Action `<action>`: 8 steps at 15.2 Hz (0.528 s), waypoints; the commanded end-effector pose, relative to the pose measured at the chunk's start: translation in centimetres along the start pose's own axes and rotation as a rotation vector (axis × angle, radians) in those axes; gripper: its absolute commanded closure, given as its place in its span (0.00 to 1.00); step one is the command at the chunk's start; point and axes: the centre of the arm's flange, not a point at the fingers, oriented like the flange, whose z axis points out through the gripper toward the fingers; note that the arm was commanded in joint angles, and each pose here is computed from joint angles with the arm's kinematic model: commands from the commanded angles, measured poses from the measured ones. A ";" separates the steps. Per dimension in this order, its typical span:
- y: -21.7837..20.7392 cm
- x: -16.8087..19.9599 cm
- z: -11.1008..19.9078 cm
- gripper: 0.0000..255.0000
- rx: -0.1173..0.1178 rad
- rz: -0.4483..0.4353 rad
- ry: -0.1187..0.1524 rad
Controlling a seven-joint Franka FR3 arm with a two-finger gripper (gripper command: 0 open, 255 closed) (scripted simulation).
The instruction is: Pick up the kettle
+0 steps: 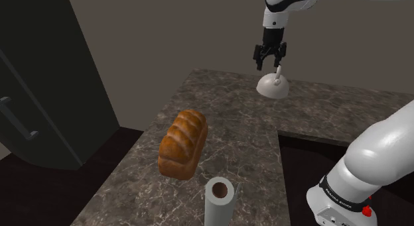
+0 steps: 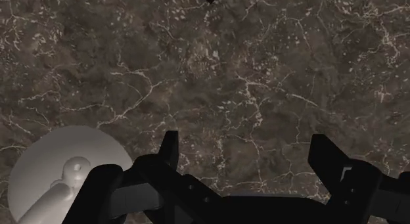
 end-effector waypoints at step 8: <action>9.7 8.5 2.7 0.00 0.060 0.301 -0.048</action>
